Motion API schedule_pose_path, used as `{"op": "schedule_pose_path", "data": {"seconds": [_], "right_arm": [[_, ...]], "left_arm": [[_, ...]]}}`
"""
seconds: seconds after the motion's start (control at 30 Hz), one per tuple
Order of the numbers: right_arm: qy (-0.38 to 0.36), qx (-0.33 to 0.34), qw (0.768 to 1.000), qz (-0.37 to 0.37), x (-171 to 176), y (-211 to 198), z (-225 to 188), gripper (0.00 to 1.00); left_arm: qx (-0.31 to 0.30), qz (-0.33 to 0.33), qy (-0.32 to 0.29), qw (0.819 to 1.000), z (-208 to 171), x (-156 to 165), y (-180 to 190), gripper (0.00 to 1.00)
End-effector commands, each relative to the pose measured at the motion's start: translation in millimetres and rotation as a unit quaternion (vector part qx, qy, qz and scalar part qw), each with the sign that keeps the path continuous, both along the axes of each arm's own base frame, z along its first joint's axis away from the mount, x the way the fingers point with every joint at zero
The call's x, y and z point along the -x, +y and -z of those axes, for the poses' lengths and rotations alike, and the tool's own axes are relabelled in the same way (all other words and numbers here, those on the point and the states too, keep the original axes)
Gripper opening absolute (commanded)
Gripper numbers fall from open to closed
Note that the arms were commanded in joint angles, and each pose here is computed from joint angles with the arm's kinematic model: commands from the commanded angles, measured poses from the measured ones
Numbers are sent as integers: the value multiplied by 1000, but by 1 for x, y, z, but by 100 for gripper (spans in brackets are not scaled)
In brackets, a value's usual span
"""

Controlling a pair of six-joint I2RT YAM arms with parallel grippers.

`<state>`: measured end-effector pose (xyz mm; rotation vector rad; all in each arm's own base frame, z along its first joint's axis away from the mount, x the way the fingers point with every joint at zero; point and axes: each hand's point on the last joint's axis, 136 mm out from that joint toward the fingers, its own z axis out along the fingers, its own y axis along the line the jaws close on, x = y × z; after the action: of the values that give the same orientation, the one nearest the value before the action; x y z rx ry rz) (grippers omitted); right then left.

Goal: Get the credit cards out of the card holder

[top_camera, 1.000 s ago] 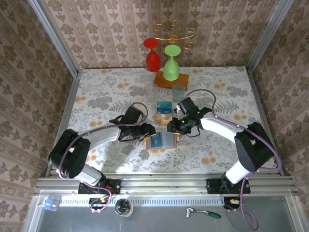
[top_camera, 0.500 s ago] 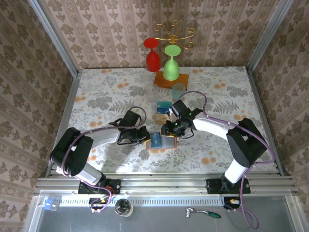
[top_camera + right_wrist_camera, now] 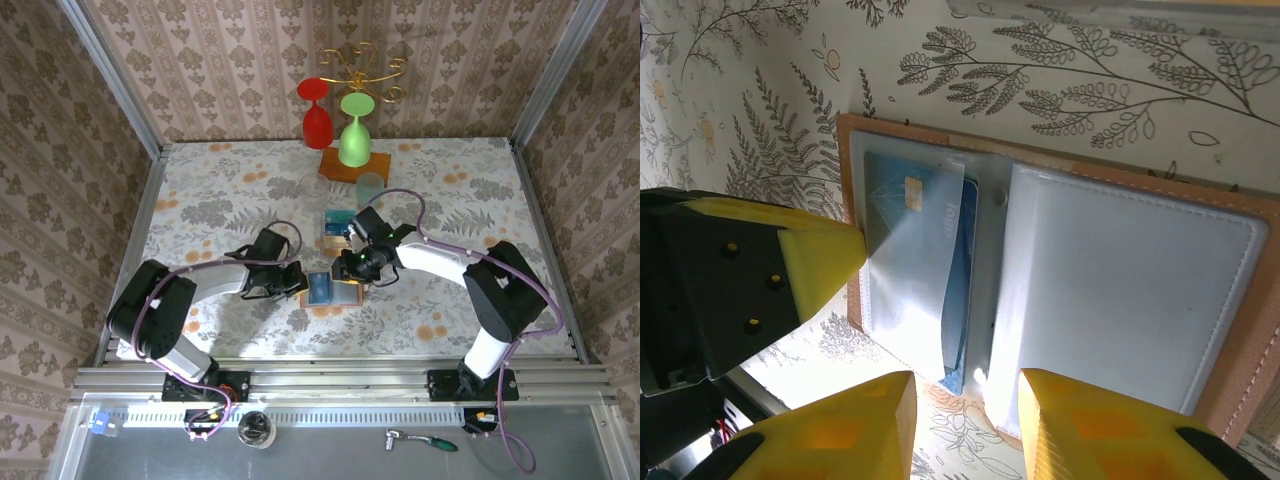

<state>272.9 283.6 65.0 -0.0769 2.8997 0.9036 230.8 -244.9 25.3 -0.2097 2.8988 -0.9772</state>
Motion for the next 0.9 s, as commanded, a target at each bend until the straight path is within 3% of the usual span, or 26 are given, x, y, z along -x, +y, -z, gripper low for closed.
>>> {"op": "schedule_pose_path", "data": {"seconds": [0.0,0.5,0.87], "right_arm": [[-3,-9,1000,2,-5,11,-6,34],[1,-14,1000,-4,-4,25,0,34],[9,-21,1000,-7,-4,31,5,33]], "left_arm": [[-40,3,17,999,13,13,20,0],[-29,8,-27,999,-21,1,20,1],[-5,16,-20,1000,-10,-5,7,4]]}}
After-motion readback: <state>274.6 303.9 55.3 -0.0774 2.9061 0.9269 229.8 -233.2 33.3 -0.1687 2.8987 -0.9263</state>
